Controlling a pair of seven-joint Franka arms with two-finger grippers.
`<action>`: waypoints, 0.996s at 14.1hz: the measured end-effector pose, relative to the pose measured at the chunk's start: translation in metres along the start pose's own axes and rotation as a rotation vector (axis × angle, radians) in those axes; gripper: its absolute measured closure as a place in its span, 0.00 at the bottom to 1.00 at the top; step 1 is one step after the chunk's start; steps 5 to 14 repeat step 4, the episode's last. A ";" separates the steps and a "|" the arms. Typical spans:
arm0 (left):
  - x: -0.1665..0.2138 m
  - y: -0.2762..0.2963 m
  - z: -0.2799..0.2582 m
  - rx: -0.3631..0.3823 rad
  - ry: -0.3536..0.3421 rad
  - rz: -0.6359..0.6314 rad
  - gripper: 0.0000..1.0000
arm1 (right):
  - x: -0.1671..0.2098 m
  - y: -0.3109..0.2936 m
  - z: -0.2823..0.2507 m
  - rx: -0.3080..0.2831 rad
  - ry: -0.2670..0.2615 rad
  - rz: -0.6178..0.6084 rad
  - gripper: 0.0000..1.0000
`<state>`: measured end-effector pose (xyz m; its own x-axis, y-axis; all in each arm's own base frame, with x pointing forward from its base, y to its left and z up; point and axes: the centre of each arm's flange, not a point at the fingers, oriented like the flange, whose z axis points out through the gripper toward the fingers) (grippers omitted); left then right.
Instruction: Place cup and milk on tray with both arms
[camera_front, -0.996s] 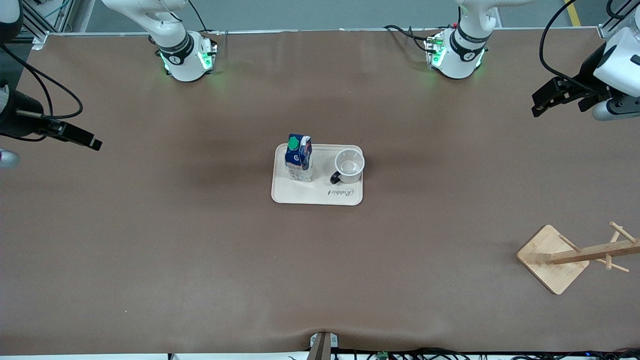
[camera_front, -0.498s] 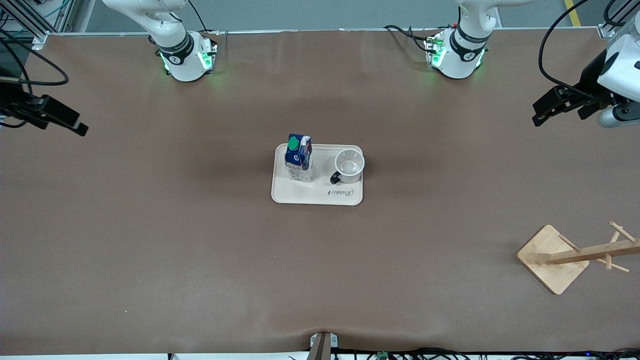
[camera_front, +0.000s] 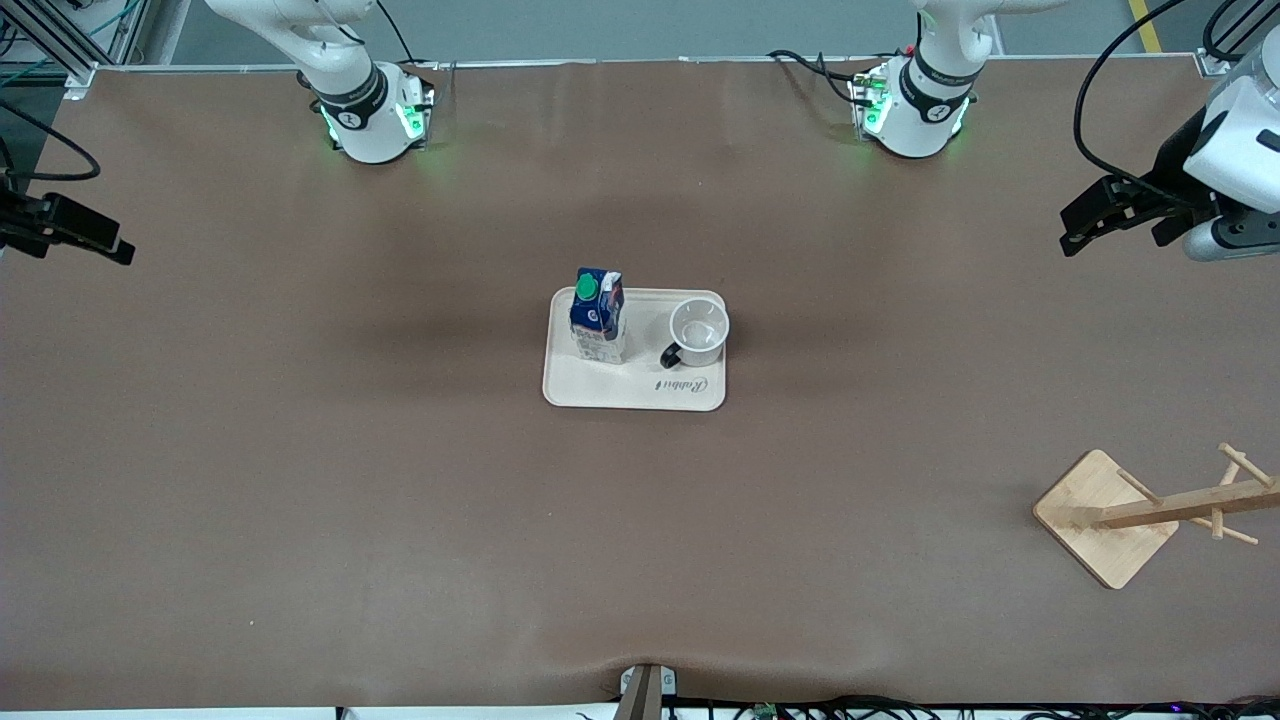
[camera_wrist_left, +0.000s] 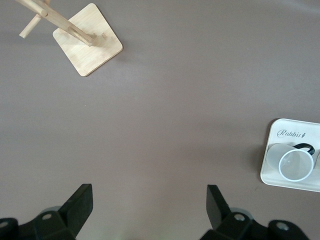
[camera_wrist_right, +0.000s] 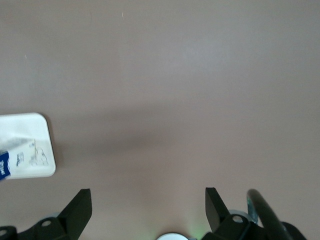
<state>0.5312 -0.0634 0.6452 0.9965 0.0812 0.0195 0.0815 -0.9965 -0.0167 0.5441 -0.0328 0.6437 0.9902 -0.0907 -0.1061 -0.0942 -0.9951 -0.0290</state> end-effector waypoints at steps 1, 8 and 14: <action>0.000 -0.001 0.000 0.000 0.000 0.012 0.00 | -0.002 -0.004 0.000 -0.013 -0.006 -0.010 0.00; 0.000 -0.002 0.000 0.000 0.000 0.056 0.00 | -0.002 -0.008 -0.005 -0.058 0.012 -0.023 0.00; 0.000 -0.002 0.000 0.000 0.000 0.056 0.00 | -0.002 -0.008 -0.005 -0.058 0.012 -0.023 0.00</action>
